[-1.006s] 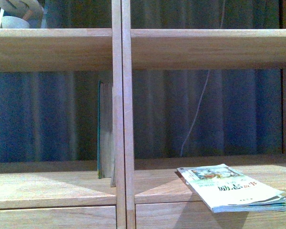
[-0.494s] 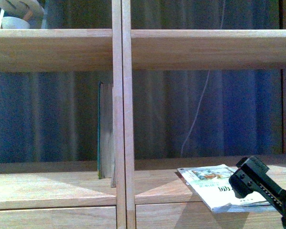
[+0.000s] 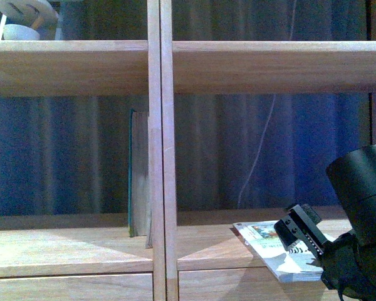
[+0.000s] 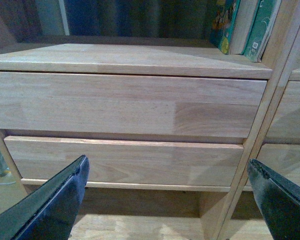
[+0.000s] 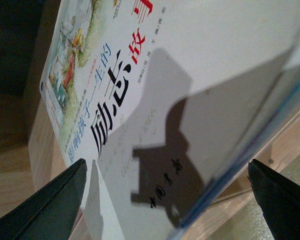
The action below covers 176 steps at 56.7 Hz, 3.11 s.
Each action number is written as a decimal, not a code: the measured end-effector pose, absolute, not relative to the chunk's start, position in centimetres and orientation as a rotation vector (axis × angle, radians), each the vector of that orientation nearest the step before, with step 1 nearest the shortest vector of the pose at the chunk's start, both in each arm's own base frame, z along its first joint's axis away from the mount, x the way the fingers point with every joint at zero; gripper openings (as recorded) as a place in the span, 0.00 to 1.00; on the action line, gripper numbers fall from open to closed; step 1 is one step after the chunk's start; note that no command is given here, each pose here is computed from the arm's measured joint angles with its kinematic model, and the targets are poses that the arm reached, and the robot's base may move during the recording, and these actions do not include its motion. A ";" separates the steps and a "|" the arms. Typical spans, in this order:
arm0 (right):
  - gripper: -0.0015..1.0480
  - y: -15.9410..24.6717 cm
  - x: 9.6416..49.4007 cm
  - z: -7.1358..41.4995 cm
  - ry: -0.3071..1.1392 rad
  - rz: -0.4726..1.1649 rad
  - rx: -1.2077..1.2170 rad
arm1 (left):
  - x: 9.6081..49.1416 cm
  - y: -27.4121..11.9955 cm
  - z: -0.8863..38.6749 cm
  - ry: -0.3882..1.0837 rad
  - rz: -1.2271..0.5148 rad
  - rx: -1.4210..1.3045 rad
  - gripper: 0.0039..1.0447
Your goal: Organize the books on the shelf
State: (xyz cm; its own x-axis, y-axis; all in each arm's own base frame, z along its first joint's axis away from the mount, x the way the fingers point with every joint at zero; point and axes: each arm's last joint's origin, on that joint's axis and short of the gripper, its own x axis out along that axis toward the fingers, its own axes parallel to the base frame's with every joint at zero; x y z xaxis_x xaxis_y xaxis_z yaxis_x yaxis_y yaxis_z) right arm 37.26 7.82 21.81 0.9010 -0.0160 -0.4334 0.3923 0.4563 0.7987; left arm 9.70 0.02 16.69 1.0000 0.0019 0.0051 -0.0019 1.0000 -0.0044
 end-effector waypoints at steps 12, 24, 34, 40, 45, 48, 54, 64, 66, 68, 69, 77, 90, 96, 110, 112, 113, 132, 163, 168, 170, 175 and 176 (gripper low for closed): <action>0.93 8.1 38.5 21.8 0.389 -0.279 1.145 | 9.7 0.0 16.7 -0.005 0.002 -0.005 0.93; 0.93 8.3 39.1 22.1 0.360 -0.311 1.148 | 9.7 0.0 16.7 -0.005 0.002 -0.005 0.93; 0.74 8.3 39.3 22.4 0.345 -0.310 1.149 | 9.7 0.0 16.7 -0.005 0.002 -0.005 0.93; 0.60 8.2 39.3 22.5 0.342 -0.309 1.150 | 9.7 0.0 16.7 -0.005 0.002 -0.004 0.93; 0.47 8.1 39.4 22.5 0.333 -0.305 1.153 | 9.7 0.0 16.7 -0.005 0.002 -0.005 0.93; 0.39 8.0 39.4 22.6 0.324 -0.302 1.156 | 9.7 0.0 16.7 -0.005 0.002 -0.004 0.93; 0.25 8.0 39.3 22.7 0.308 -0.287 1.149 | 9.7 0.0 16.7 -0.005 0.002 -0.004 0.93; 0.07 7.8 38.5 23.2 0.288 -0.254 1.117 | 9.7 0.0 16.7 -0.005 0.002 -0.005 0.93; 0.07 7.7 38.2 23.3 0.286 -0.250 1.110 | 9.7 0.0 16.7 -0.005 0.002 -0.005 0.93; 0.07 7.5 38.0 23.4 0.285 -0.243 1.103 | 9.7 0.0 16.7 -0.005 0.002 -0.005 0.93; 0.07 7.4 37.8 23.4 0.284 -0.241 1.100 | 9.7 0.0 16.7 -0.005 0.002 -0.005 0.93; 0.07 6.3 36.5 23.9 0.277 -0.209 1.070 | 9.7 0.0 16.7 -0.005 0.002 -0.005 0.93; 0.07 4.4 33.9 26.3 0.220 -0.099 0.987 | 9.7 0.0 16.7 -0.005 0.002 -0.005 0.93; 0.07 3.8 32.8 27.9 0.188 -0.023 0.952 | 9.7 0.0 16.7 -0.005 0.002 -0.005 0.93; 0.07 3.0 29.2 32.7 0.122 0.207 0.845 | 9.7 0.0 16.7 -0.005 0.002 -0.004 0.93; 0.07 2.9 28.7 33.2 0.111 0.239 0.833 | 9.7 0.0 16.7 -0.005 0.002 -0.004 0.93; 0.07 2.8 28.4 33.6 0.104 0.259 0.826 | 9.7 0.0 16.7 -0.005 0.002 -0.004 0.93; 0.07 3.4 24.6 36.8 0.026 0.490 0.752 | 9.7 0.0 16.7 -0.005 0.002 -0.005 0.93; 0.07 8.6 22.5 37.5 0.046 0.658 0.664 | 14.1 0.2 22.5 -0.168 -0.200 -0.309 0.93; 0.07 9.7 22.1 37.5 0.050 0.680 0.660 | 15.9 0.2 24.2 -0.185 -0.263 -0.364 0.93; 0.07 10.1 21.9 37.5 0.052 0.691 0.657 | 16.5 0.1 24.7 -0.186 -0.286 -0.391 0.93; 0.07 11.0 21.5 37.5 0.060 0.719 0.653 | 17.6 -0.2 25.7 -0.205 -0.321 -0.457 0.93; 0.07 11.2 21.4 37.5 0.062 0.726 0.653 | 17.9 -0.3 25.9 -0.214 -0.333 -0.473 0.93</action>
State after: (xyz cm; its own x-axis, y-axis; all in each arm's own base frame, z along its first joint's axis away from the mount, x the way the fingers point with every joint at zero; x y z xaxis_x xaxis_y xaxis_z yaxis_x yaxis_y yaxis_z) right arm 21.41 11.22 37.50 0.7549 0.6344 0.1664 -0.5972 0.5600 0.5743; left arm 17.93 -0.28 25.95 0.9240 -0.2633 0.2774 0.3615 0.8380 -0.4087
